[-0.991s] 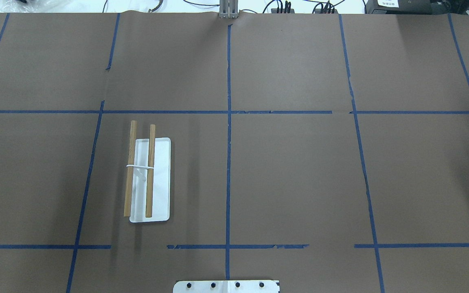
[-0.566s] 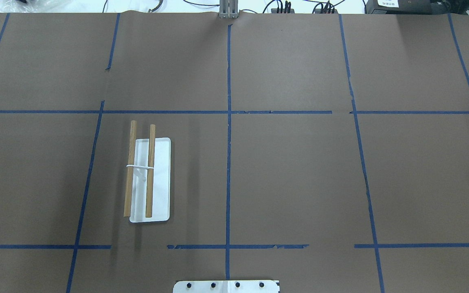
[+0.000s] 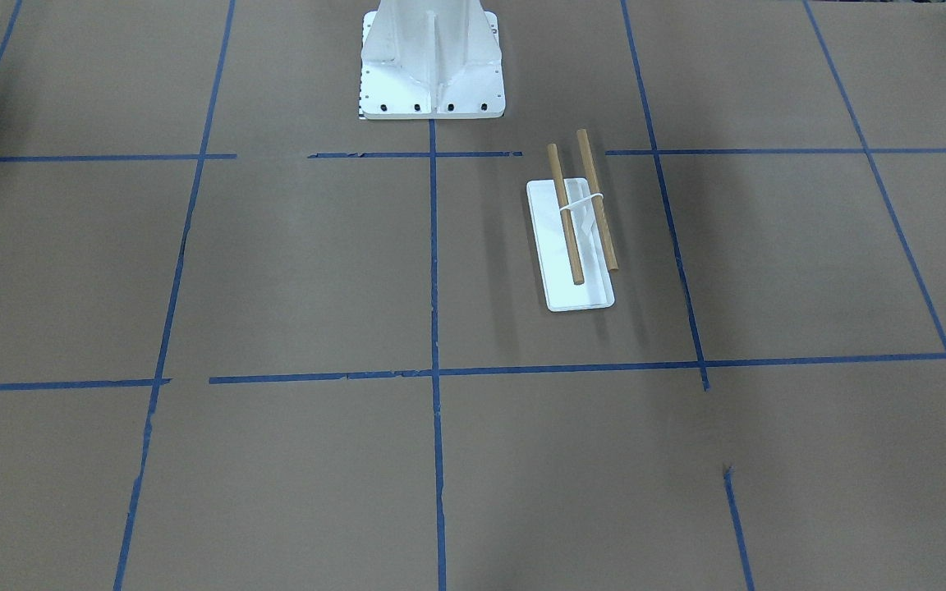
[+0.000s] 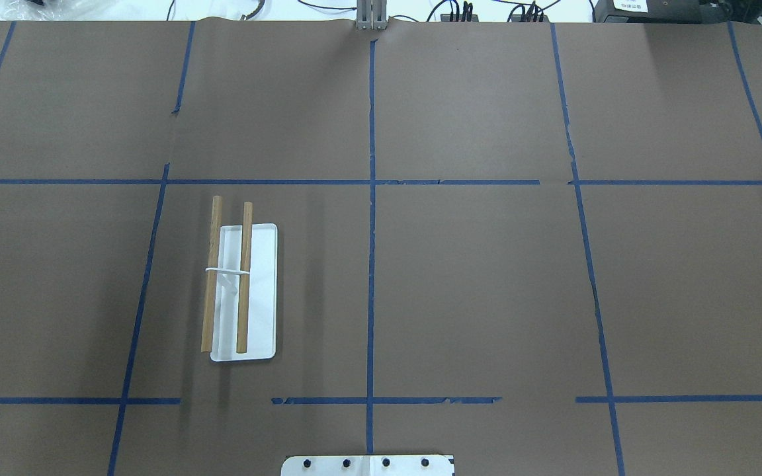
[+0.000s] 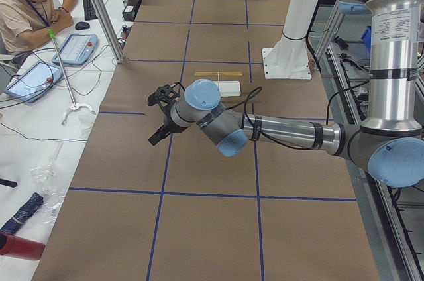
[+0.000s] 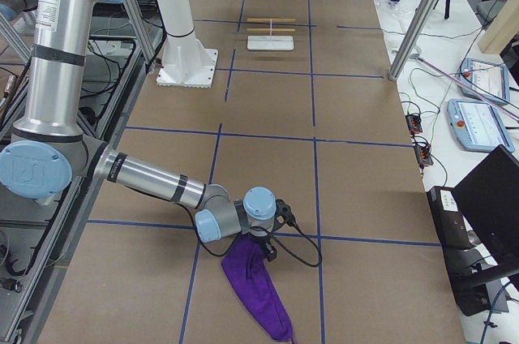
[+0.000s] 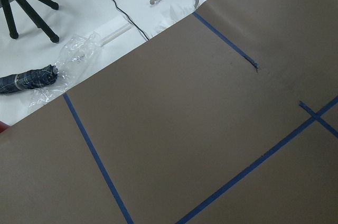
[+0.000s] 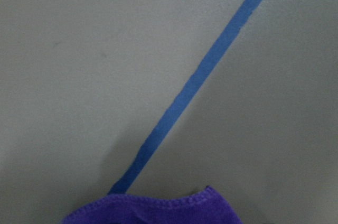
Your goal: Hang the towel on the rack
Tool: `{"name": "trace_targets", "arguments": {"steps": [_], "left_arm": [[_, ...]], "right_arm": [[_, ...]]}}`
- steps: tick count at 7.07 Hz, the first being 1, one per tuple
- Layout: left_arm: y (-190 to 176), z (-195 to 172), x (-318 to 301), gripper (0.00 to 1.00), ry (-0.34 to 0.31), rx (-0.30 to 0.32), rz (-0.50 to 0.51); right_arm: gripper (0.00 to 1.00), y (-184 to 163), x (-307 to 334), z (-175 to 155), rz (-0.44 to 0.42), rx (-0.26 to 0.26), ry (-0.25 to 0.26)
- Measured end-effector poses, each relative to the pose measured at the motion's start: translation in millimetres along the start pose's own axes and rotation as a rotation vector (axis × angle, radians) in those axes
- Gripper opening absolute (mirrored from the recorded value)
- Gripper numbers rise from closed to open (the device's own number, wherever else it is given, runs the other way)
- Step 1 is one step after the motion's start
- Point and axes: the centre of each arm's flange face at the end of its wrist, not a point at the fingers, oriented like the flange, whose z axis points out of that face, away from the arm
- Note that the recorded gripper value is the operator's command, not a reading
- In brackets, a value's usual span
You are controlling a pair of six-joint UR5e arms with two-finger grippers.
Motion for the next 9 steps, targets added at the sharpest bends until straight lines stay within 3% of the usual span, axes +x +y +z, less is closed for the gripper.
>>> {"name": "trace_targets", "arguments": {"steps": [1,4,6,9], "left_arm": [[-1,0,0,1.0,0.0,0.001,0.001],[-1,0,1,1.0,0.001,0.002,0.001],[-2,0,1,1.0,0.002,0.002,0.004],[-13,-4,8,1.0,0.028,0.021,0.001]], "right_arm": [[0.0,1,0,3,-0.003,-0.006,-0.003],[0.0,4,-1,4,-0.057,0.0,0.017],[0.0,1,-6,-6,-0.103,0.04,0.041],[0.0,-48,-41,-75,-0.146,0.146,0.075]]}}
